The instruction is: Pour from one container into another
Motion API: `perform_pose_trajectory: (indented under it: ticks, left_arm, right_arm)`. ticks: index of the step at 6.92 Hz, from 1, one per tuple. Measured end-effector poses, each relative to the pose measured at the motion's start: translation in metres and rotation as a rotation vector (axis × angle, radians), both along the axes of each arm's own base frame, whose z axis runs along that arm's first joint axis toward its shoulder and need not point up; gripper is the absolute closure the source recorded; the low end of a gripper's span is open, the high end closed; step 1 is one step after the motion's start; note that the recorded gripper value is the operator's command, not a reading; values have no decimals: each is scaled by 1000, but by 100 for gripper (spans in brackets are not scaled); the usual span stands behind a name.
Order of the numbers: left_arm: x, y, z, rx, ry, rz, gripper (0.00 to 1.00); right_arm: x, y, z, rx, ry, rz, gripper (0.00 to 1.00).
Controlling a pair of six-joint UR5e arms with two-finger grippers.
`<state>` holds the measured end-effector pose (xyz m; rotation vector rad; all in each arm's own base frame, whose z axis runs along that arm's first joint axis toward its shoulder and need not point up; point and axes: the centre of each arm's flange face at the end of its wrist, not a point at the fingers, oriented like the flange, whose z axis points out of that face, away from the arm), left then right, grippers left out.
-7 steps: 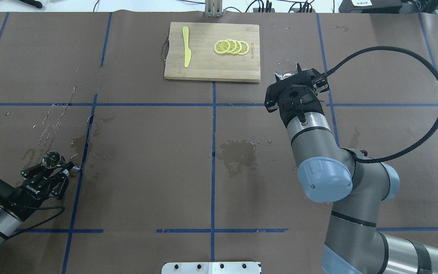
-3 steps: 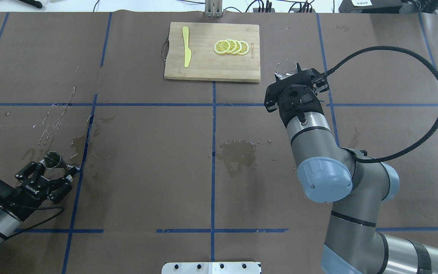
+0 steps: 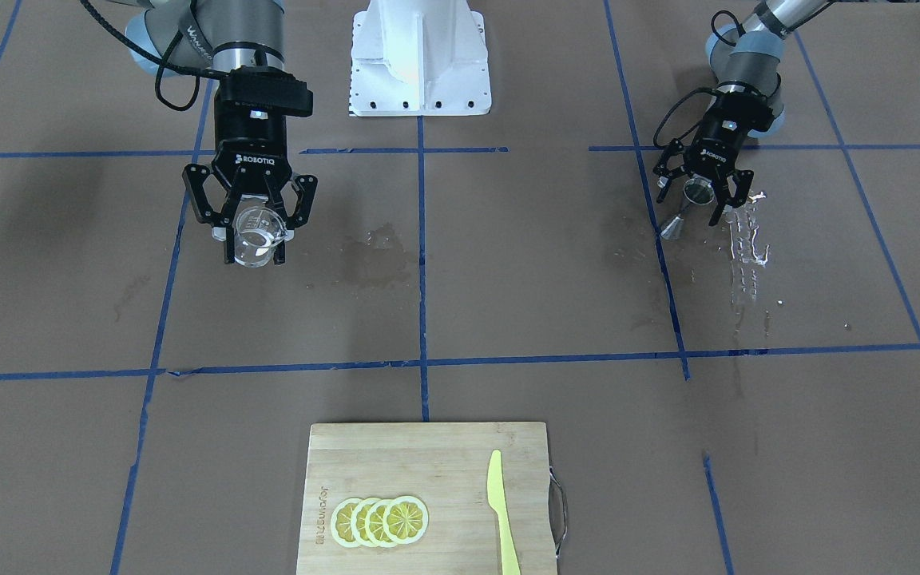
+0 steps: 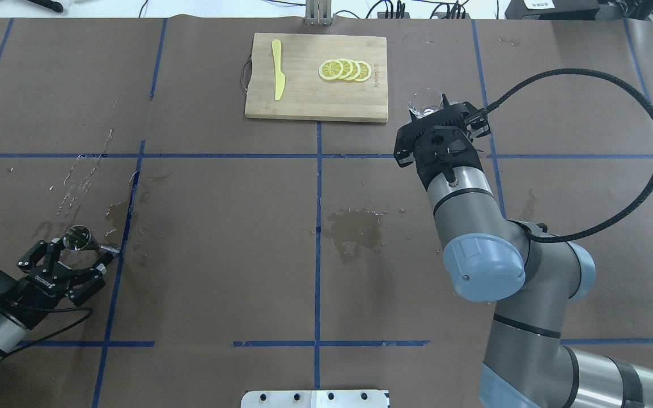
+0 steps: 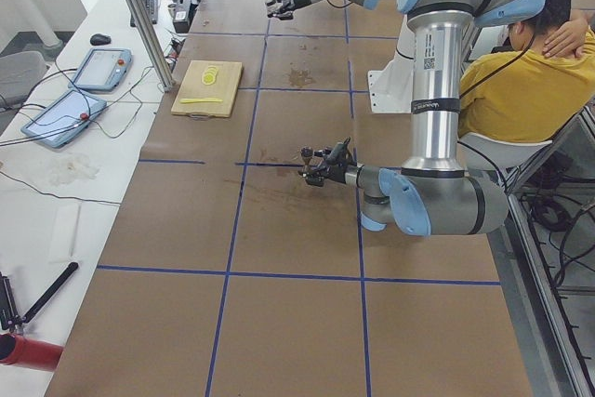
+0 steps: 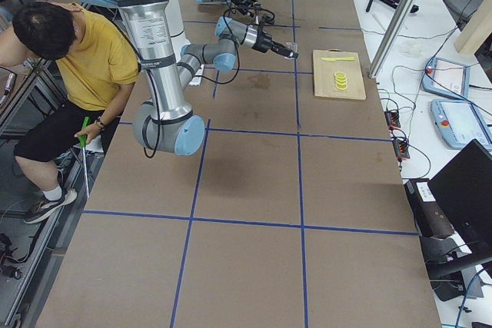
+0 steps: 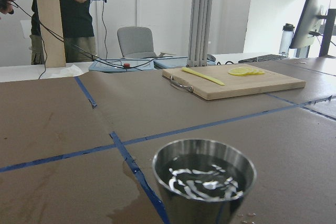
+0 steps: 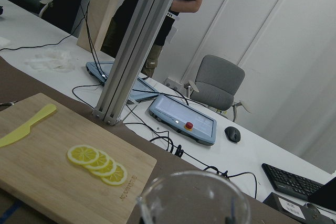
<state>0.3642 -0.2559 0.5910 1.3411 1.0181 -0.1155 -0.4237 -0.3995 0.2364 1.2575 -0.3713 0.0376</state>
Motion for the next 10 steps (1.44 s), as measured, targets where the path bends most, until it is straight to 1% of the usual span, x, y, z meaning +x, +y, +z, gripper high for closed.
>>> perform_pose_trajectory:
  ticks: [2, 5, 10]
  left_arm:
    - [-2, 0, -8, 6, 16, -3, 0]
    - [-5, -3, -25, 36, 21, -16, 0]
    - [-12, -10, -36, 43, 42, -37, 0]
  right_arm:
    - [0, 0, 0, 0, 0, 0, 100]
    - [1, -1, 0, 0, 0, 1, 100]
    - [0, -1, -2, 1, -3, 2, 100]
